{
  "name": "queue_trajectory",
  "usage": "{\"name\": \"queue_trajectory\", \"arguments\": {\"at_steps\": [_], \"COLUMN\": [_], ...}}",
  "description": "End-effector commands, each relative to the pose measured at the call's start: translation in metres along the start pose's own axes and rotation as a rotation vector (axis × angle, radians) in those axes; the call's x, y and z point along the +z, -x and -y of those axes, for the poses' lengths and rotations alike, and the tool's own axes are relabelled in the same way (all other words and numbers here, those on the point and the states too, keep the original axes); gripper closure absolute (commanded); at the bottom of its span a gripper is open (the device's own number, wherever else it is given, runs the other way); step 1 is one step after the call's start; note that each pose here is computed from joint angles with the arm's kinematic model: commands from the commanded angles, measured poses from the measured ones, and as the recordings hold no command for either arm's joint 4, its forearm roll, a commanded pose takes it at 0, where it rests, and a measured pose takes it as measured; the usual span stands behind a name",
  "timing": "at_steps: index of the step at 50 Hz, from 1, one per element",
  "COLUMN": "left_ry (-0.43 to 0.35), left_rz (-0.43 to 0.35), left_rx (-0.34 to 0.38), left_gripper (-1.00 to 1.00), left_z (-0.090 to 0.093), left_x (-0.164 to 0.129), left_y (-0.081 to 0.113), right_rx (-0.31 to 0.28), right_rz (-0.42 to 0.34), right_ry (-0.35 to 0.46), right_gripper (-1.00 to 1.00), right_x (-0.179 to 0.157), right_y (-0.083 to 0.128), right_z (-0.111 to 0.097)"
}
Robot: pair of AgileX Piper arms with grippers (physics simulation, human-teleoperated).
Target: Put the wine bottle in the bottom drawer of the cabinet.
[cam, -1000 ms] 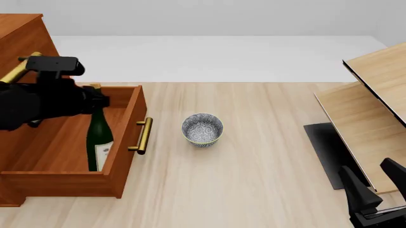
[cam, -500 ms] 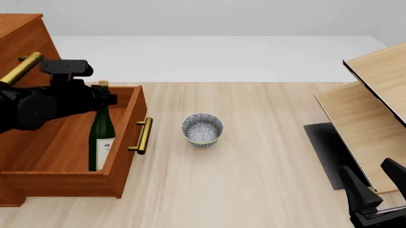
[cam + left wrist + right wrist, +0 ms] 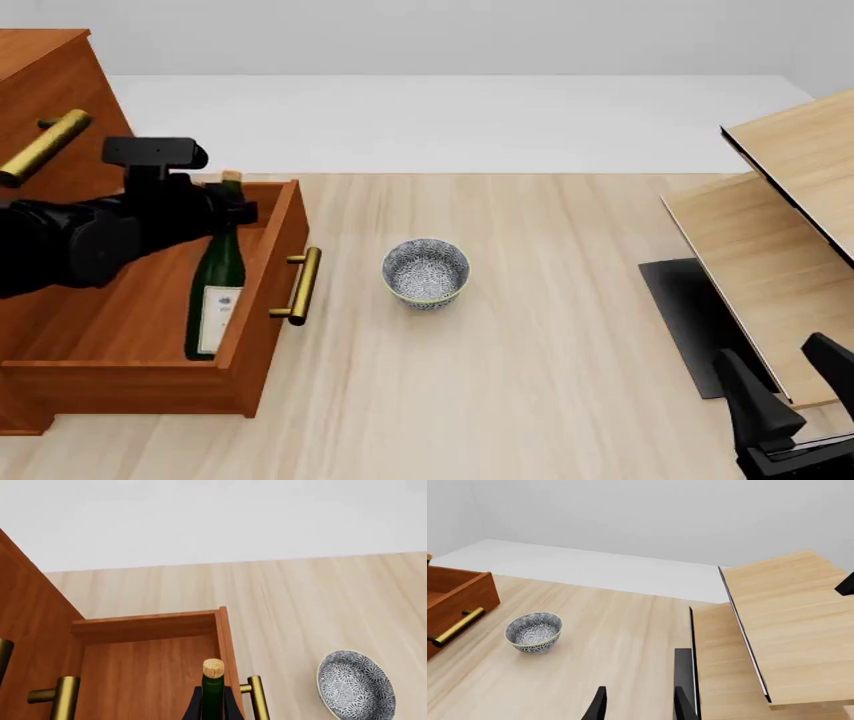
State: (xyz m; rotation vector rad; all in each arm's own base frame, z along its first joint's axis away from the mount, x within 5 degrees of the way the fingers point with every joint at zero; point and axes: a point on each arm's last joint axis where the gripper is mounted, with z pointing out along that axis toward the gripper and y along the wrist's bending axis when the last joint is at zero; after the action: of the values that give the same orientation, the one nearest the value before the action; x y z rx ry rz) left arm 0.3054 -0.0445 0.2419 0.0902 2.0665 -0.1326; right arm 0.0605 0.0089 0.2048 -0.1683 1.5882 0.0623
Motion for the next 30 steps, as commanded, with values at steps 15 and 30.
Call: {"name": "queue_trajectory", "arguments": {"at_steps": [15,30], "left_ry": [0.079,0.097], "left_rz": [-0.373,-0.388], "left_rx": [-0.089,-0.094], "left_gripper": [1.0,1.0], "left_z": [-0.019,-0.027], "left_x": [0.026,0.033], "left_y": [-0.061,-0.064], "right_rx": [0.005,0.004], "right_rz": [0.001,0.002], "right_ry": [-0.002,-0.004], "right_gripper": [-1.0,-1.0], "right_x": [0.0,0.0], "right_y": [0.0,0.0], "right_z": [0.0,0.0]}}
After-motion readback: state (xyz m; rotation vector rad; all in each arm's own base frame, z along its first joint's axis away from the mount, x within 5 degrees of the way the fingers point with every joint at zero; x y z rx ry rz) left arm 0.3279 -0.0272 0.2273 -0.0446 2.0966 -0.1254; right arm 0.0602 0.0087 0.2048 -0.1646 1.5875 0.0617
